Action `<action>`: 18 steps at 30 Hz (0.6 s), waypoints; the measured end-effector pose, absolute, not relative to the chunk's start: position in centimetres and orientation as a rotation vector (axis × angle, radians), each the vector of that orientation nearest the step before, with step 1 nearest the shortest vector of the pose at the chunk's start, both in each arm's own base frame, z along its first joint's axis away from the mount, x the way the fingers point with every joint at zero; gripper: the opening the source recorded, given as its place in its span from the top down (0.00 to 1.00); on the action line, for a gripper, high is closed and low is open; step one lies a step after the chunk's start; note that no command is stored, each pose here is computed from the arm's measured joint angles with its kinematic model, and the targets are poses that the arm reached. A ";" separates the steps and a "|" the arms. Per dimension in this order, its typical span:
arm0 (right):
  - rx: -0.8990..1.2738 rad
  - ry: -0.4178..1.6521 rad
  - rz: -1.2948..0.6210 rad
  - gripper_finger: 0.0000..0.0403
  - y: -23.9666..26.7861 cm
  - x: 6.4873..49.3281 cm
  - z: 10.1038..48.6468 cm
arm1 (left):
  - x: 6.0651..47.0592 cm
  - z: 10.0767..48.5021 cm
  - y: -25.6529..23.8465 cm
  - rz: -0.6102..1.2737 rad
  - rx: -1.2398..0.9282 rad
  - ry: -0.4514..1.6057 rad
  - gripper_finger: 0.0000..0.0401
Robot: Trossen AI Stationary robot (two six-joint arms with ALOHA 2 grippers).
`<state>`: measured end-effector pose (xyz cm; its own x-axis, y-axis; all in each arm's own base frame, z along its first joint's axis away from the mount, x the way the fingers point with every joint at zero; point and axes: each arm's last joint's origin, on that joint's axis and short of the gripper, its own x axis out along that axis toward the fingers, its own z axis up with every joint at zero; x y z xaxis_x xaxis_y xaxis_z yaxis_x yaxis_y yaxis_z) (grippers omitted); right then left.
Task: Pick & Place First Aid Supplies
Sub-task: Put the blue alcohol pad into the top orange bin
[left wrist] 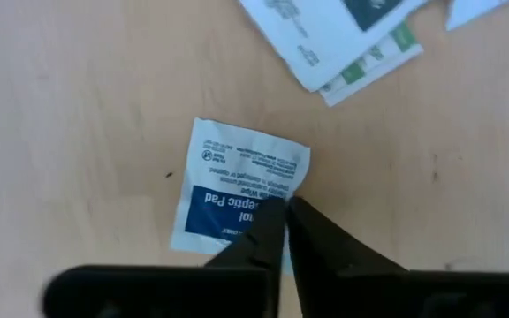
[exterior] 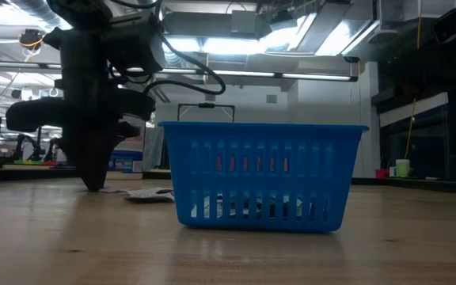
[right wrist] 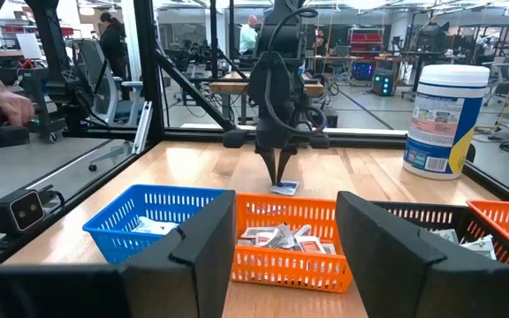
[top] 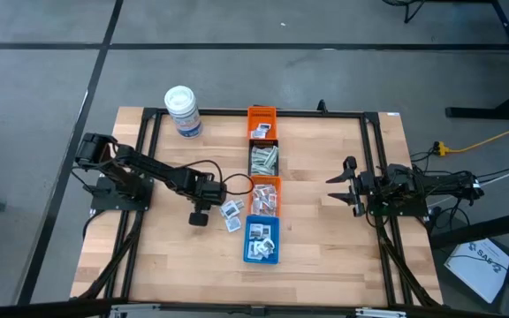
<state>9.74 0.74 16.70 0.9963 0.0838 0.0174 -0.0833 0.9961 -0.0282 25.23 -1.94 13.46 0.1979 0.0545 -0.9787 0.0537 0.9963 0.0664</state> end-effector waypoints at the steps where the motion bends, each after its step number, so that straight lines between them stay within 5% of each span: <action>1: -0.028 -0.018 0.083 0.52 0.7 9.7 16.7 | 25.2 13.5 -1.9 0.011 0.083 1.372 0.98; 18: -0.028 -0.018 0.083 0.52 0.7 9.7 16.7 | 27.8 16.0 -2.1 0.111 -0.115 1.255 1.00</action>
<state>9.74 0.74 16.69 0.9964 0.0836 0.0166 -0.0831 0.9961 -0.0282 27.80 -2.14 16.02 0.3071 0.0207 -0.9514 -0.1470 0.9888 -0.0260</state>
